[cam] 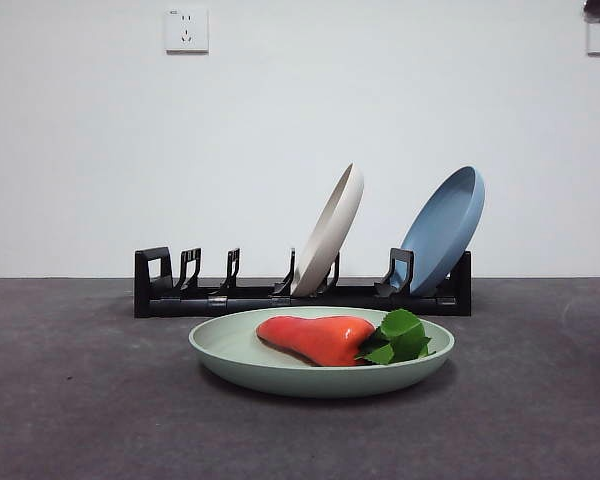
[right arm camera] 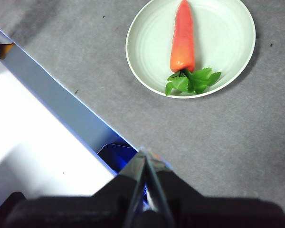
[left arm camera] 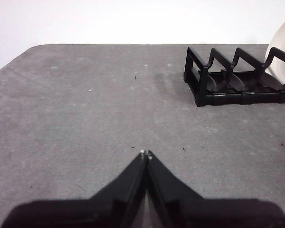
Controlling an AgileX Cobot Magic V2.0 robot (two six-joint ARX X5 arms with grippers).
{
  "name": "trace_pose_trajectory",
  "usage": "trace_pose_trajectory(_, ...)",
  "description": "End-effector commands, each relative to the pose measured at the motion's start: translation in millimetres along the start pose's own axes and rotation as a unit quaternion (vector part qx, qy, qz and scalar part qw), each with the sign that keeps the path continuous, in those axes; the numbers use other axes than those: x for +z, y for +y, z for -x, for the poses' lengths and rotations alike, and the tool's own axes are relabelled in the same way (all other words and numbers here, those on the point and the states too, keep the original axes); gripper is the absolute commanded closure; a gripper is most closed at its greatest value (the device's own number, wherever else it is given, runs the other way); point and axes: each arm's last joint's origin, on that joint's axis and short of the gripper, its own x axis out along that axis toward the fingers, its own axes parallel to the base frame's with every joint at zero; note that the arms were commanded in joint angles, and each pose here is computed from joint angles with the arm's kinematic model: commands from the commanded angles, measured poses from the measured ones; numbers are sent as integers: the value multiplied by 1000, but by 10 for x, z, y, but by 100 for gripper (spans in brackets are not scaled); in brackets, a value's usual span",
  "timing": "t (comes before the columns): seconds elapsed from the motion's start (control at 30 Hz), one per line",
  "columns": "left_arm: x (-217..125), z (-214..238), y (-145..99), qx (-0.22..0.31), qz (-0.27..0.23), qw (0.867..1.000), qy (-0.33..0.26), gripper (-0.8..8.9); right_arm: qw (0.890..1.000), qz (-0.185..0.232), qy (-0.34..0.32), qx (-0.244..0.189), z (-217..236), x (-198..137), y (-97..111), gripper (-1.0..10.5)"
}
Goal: Take the green plate from the plate rack,put the plate on the table,take the carrot from the table,put the carrot in the plate
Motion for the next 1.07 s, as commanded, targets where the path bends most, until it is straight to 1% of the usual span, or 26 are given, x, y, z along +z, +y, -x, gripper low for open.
trace_pose_trajectory(0.03, -38, -12, 4, 1, 3, 1000, 3, 817, 999, 33, -23, -25, 45, -9, -32, 946)
trace_pose_trajectory(0.13, -37, -12, 4, 1, 3, 1000, 3, 817, 994, 25, -90, -61, 155, 21, -115, 946)
trace_pose_trajectory(0.23, -38, -12, 4, 1, 3, 1000, 3, 817, 982, 6, -173, -77, 261, -5, -215, 946)
trace_pose_trajectory(0.3, -38, -12, 4, 1, 3, 1000, 3, 817, 972, -4, -218, -88, 290, -101, -285, 946)
trace_pose_trajectory(0.37, -38, -12, 4, 1, 3, 1000, 3, 817, 960, -14, -253, -122, 270, -220, -359, 946)
trace_pose_trajectory(0.47, -38, -12, 4, 1, 3, 1000, 3, 817, 937, -20, -305, -167, 167, -431, -464, 946)
trace_pose_trajectory(0.57, -38, -12, 4, 1, 3, 1000, 3, 817, 915, -25, -352, -198, 10, -651, -545, 946)
trace_pose_trajectory(0.63, -38, -12, 4, 1, 3, 1000, 3, 817, 902, -27, -372, -216, -99, -782, -587, 946)
trace_pose_trajectory(0.7, -38, -12, 4, 1, 3, 1000, 3, 817, 889, -43, -385, -244, -212, -913, -633, 946)
trace_pose_trajectory(0.8, -38, -12, 4, 1, 3, 1000, 3, 817, 874, -74, -397, -271, -365, -1067, -692, 946)
trace_pose_trajectory(0.9, -38, -12, 4, 1, 3, 1000, 3, 817, 863, -105, -401, -290, -505, -1198, -744, 946)
trace_pose_trajectory(0.93, -38, -12, 4, 1, 3, 1000, 3, 817, 861, -112, -402, -290, -546, -1231, -758, 946)
trace_pose_trajectory(1.07, -38, -12, 4, 1, 3, 1000, 3, 817, 863, -130, -398, -281, -700, -1351, -800, 946)
